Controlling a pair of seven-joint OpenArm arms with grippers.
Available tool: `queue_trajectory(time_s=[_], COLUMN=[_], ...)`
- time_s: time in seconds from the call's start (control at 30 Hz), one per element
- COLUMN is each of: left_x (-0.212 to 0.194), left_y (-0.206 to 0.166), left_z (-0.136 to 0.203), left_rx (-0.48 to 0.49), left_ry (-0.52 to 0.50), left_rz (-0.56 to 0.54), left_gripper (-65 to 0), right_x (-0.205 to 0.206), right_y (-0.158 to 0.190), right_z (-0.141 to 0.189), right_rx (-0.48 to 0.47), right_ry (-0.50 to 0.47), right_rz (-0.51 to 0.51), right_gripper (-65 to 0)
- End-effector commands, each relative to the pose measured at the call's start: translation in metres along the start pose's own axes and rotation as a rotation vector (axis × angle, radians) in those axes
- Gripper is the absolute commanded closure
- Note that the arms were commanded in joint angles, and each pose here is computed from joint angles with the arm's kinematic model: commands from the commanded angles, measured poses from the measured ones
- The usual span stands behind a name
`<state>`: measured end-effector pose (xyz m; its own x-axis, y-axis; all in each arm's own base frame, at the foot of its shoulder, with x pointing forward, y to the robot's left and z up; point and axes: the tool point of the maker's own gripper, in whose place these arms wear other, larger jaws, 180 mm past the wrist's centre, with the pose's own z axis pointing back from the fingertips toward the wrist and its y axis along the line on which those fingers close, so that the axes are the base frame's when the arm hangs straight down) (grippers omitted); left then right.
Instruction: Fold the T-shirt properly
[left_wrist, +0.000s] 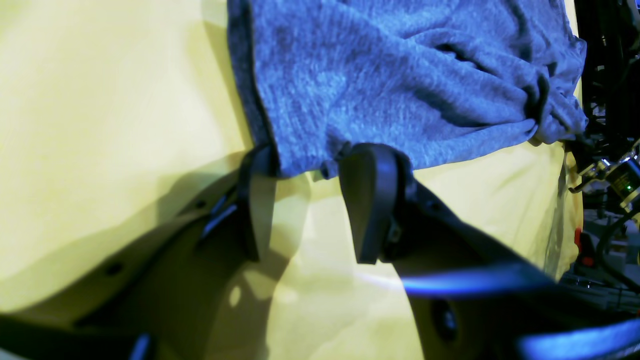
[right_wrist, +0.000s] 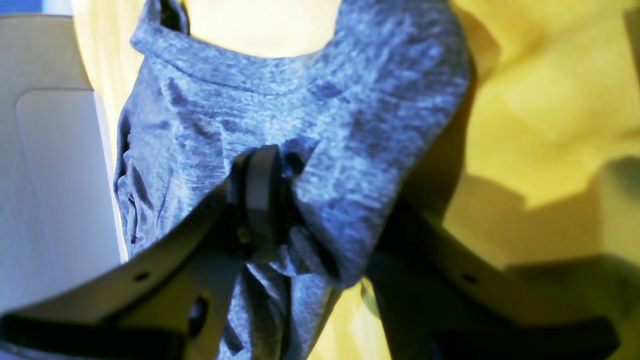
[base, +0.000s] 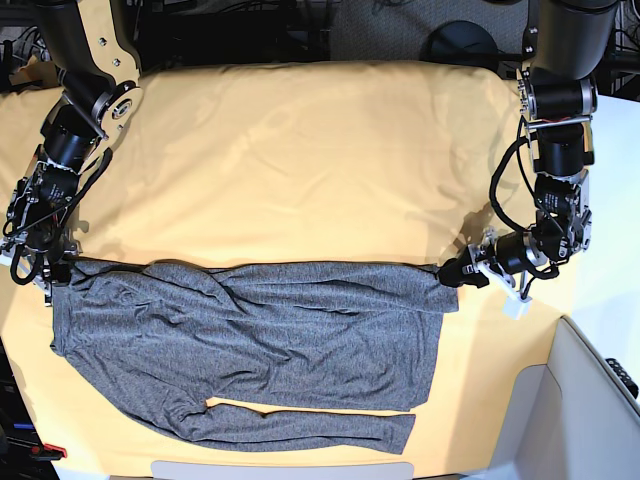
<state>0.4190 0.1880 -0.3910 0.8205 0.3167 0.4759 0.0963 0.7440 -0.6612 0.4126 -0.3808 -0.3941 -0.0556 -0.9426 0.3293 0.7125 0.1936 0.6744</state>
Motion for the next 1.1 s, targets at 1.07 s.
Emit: queue_trajectory(time_s=[1.07], left_x=[0.003], left_y=[0.000], left_z=[-0.022], left_rx=[0.133], left_ry=[0.035], left_rz=[-0.025], left_gripper=[-31.3], right_x=[-0.024], right_y=[-0.029], right_z=[-0.001], right_rx=[-0.076], right_ry=[0.074], right_rz=[0.006], right_gripper=[0.0])
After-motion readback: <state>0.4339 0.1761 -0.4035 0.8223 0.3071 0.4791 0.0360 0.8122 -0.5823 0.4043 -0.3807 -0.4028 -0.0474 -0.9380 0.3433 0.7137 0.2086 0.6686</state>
